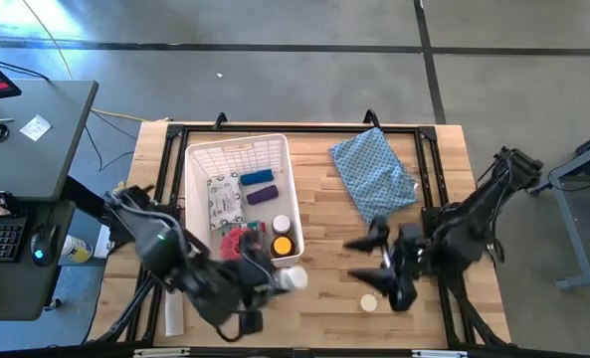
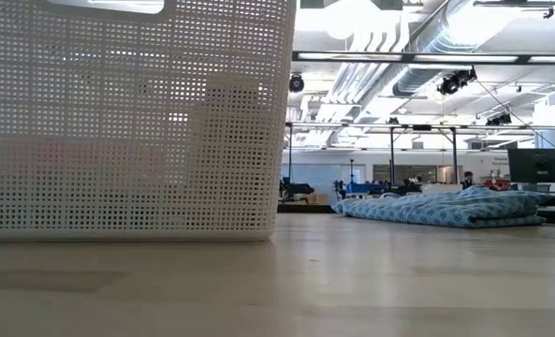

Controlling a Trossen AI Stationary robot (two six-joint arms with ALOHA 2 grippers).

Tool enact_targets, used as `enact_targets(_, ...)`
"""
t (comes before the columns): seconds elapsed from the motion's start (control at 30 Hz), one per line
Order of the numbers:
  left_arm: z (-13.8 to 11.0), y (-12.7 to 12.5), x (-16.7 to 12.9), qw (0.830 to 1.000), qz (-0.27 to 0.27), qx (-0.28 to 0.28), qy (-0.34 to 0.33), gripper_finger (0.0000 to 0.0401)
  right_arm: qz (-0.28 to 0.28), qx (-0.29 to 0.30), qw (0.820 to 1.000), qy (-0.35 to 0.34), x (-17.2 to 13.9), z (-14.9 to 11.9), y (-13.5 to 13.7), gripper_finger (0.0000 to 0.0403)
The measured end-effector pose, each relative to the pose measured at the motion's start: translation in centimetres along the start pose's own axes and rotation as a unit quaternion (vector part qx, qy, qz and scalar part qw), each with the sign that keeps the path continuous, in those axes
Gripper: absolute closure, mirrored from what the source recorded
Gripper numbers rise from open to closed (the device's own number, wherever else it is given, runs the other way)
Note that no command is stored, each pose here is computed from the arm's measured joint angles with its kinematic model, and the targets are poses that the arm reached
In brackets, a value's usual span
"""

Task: Pick & place medical supplies in basket/bin
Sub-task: Put the white medicine bottle into the white bin

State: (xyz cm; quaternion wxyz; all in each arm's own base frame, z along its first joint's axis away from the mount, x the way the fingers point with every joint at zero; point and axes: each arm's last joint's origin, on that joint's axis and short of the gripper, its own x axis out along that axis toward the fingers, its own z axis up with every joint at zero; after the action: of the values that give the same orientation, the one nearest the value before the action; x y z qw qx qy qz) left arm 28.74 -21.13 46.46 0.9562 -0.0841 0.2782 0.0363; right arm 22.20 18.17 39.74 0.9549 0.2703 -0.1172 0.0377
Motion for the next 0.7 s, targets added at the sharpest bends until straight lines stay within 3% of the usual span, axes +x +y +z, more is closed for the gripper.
enact_targets(0.17, 1.5, 1.6, -2.6, 0.993, 0.057, -0.058, -0.086, 0.0234, -0.005, -0.056, 0.997, -0.044, 1.3, 2.1, -1.2, 0.0114)
enact_targets(0.37, 3.5, 3.2, -4.4, 0.970, 0.094, -0.135, -0.181, 0.0234, 0.023, -0.105, 0.992, -0.063, 4.7, 3.6, -1.8, 0.0114)
enact_targets(0.57, 5.3, 4.0, -4.0, 0.956, 0.077, -0.180, -0.220, 0.0234, 0.061, -0.167, 0.979, -0.095, 8.0, 7.4, -2.0, 0.0114)
enact_targets(0.7, 6.6, 4.2, -2.4, 0.952, 0.053, -0.185, -0.240, 0.0226, 0.085, -0.178, 0.979, -0.041, 9.0, 9.6, -2.7, 0.0114)
